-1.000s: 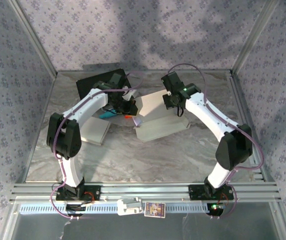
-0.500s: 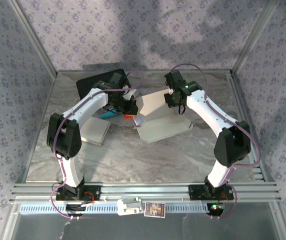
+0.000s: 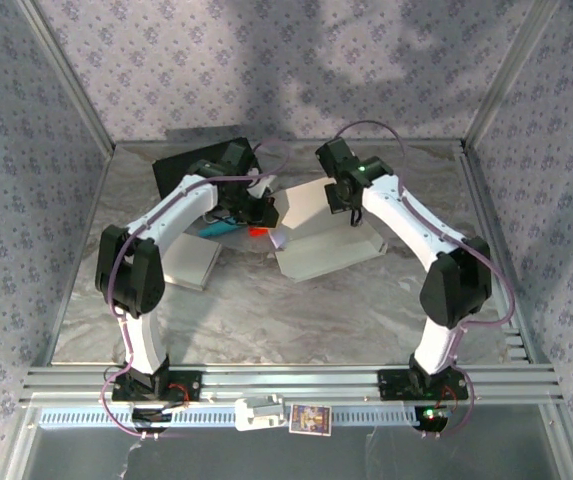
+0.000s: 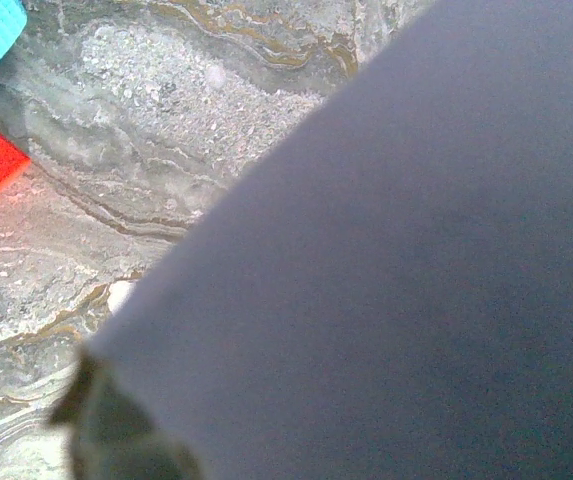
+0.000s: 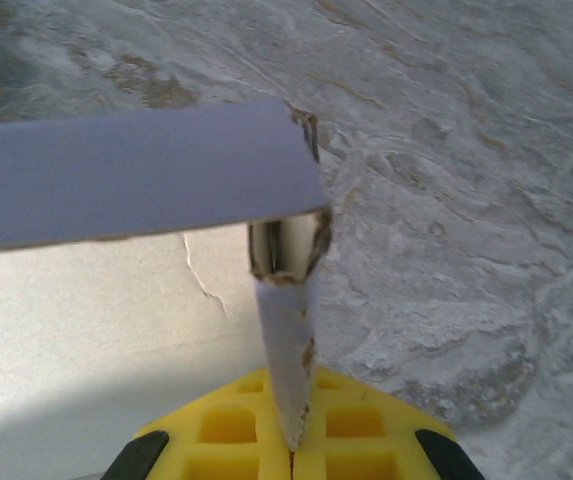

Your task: Fold the paper box

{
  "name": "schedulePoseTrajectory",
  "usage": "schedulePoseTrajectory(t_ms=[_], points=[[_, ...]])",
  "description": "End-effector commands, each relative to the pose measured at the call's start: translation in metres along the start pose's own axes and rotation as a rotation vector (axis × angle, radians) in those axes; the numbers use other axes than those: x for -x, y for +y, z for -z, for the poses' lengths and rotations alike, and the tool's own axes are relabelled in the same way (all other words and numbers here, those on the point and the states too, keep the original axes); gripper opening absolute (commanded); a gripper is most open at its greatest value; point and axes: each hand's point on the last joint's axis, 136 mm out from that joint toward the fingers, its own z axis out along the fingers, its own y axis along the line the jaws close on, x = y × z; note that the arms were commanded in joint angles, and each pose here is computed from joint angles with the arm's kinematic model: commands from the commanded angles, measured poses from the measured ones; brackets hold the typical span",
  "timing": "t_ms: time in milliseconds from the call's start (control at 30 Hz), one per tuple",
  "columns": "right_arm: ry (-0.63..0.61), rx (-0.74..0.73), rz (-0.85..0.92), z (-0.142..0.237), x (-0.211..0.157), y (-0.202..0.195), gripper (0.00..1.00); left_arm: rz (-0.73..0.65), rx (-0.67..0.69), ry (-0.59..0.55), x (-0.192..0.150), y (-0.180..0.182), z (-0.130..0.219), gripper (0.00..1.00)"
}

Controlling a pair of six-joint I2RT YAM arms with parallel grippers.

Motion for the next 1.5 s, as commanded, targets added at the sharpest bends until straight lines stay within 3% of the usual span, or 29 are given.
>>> schedulePoseTrajectory(t_ms=[0,133,433,667,800,1167,1233,1300,1467], points=[[0.046,-0.251,-0.034,0.005,-0.01,-0.034,0.0,-0.015,-0.045,-0.007,0.006,-0.015,0.006,0.0],[0.056,-0.318,-0.045,0.004,-0.015,-0.037,0.0,-0.014,-0.05,-0.01,0.007,-0.017,0.005,0.0],[0.078,-0.151,-0.081,0.001,-0.01,-0.028,0.0,-0.011,-0.056,-0.008,0.007,-0.018,0.005,0.0],[0.057,-0.003,-0.103,-0.002,-0.009,-0.015,0.24,-0.008,-0.062,-0.009,0.009,-0.018,0.003,0.0],[0.061,0.015,-0.113,-0.004,-0.008,-0.018,0.3,-0.009,-0.064,-0.01,0.009,-0.018,0.003,0.0],[0.036,0.043,-0.111,-0.01,0.005,-0.021,0.22,-0.01,-0.066,-0.002,0.01,-0.018,0.001,0.0],[0.031,0.045,-0.1,-0.011,0.007,-0.019,0.12,-0.009,-0.063,-0.001,0.01,-0.017,0.001,0.0],[0.031,0.003,-0.093,-0.011,0.008,-0.022,0.0,-0.006,-0.053,-0.003,0.01,-0.015,0.001,0.0],[0.07,-0.162,-0.142,0.001,-0.013,-0.038,0.0,0.05,0.043,-0.02,0.012,-0.002,-0.005,0.0]])
